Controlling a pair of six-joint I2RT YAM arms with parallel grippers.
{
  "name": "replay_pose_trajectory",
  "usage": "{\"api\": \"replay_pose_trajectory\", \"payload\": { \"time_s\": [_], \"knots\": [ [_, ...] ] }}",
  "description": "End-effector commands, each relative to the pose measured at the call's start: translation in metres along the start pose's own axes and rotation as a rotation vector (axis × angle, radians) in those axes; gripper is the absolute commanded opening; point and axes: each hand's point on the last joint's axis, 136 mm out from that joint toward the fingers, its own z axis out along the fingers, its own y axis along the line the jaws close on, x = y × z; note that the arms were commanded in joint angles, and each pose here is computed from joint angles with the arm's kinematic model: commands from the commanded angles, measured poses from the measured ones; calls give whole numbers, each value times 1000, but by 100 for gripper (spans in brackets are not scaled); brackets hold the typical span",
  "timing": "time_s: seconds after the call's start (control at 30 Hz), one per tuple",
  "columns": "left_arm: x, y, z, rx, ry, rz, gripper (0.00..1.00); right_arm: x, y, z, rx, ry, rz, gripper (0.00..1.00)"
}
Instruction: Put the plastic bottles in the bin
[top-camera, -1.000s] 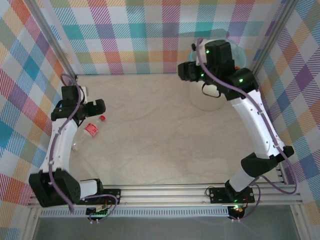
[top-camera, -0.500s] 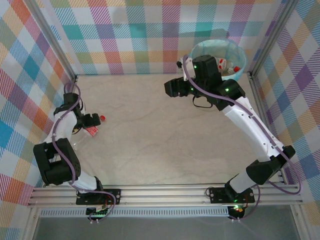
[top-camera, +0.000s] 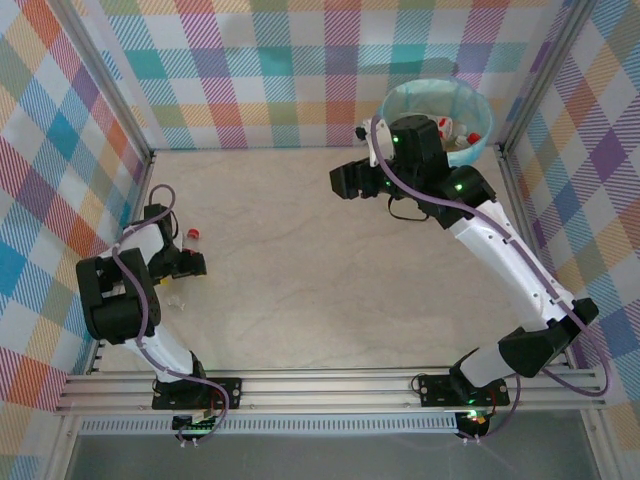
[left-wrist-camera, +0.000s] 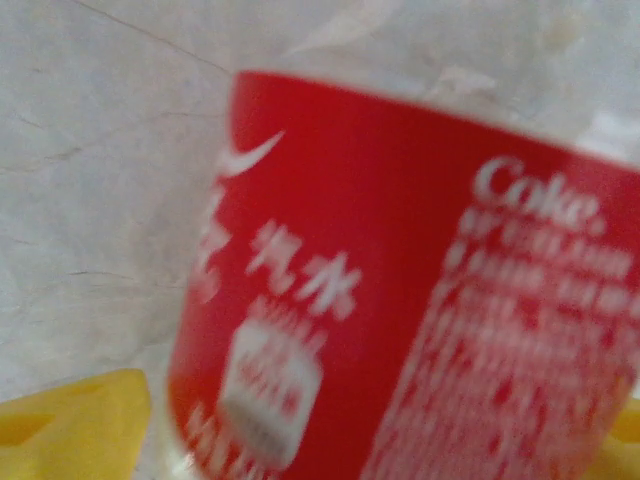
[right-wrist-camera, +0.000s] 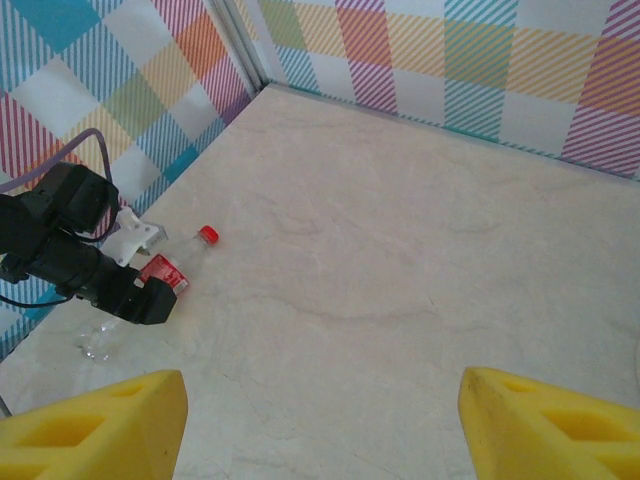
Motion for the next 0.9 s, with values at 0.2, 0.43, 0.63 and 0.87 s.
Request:
{"api": "replay_pose_trajectory", "payload": {
  "time_s": [0.2,0.43,0.63,0.87],
  "knots": [
    [8,-12,0,59,41,27,61,-9,7,-11,-26,-46,1,71],
    [-8,-22,-24,92,-53,17,51,-8,3,-15,-3,-45,1,71],
    [-28,-70,-87,212,-264,66,50,-10,3,-16,0,-54,-4,72],
    [-28,-161,-216,521,-597,278,49,-20,20,-22,-88,-82,5,71]
  ]
}}
